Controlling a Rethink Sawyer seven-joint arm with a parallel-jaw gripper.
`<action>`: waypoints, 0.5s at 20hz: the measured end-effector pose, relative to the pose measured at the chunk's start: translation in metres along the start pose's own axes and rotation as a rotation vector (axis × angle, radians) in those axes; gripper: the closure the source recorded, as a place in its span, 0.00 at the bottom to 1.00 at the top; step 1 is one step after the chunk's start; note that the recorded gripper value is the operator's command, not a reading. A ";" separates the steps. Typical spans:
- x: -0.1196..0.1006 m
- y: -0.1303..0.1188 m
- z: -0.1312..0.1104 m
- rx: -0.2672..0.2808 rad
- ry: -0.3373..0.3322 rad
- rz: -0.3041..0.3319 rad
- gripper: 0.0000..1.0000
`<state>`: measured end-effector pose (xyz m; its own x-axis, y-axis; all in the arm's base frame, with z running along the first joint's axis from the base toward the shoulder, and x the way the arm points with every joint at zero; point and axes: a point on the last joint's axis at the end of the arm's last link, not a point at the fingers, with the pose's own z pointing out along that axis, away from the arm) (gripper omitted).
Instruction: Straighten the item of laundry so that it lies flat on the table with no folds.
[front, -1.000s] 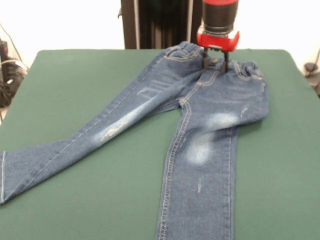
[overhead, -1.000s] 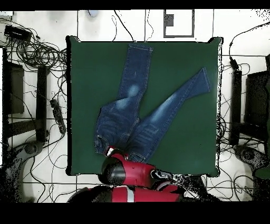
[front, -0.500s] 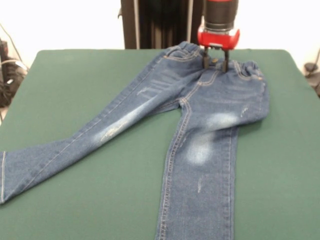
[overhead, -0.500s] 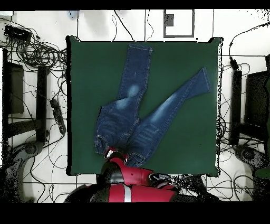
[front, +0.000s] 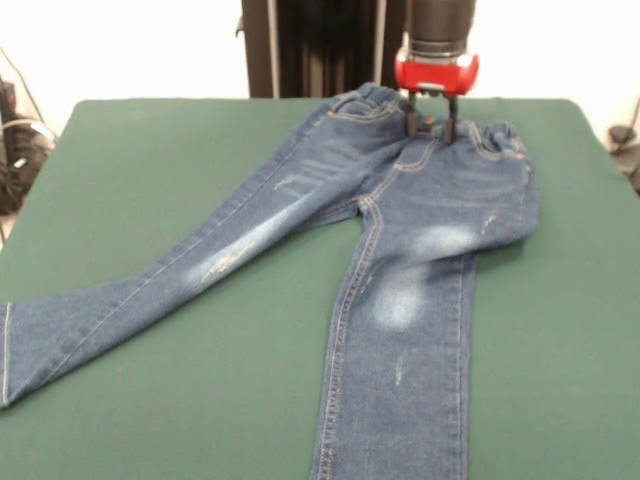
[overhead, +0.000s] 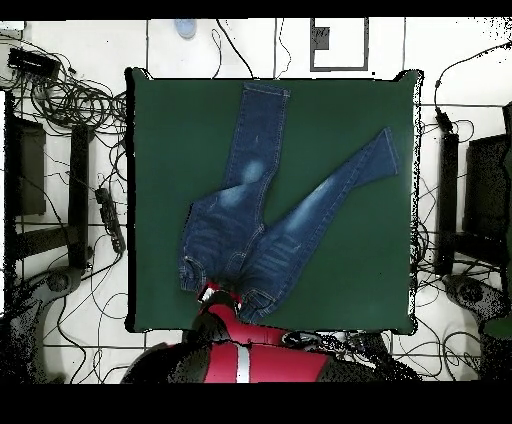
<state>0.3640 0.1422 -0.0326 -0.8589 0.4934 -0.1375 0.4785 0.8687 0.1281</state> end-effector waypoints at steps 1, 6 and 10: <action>0.000 0.000 0.000 -0.001 0.001 -0.002 0.00; 0.003 -0.009 0.001 -0.018 0.008 -0.024 0.00; 0.005 -0.015 0.001 -0.046 -0.002 -0.050 0.00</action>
<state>0.3529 0.1311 -0.0359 -0.8812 0.4493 -0.1473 0.4258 0.8895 0.1658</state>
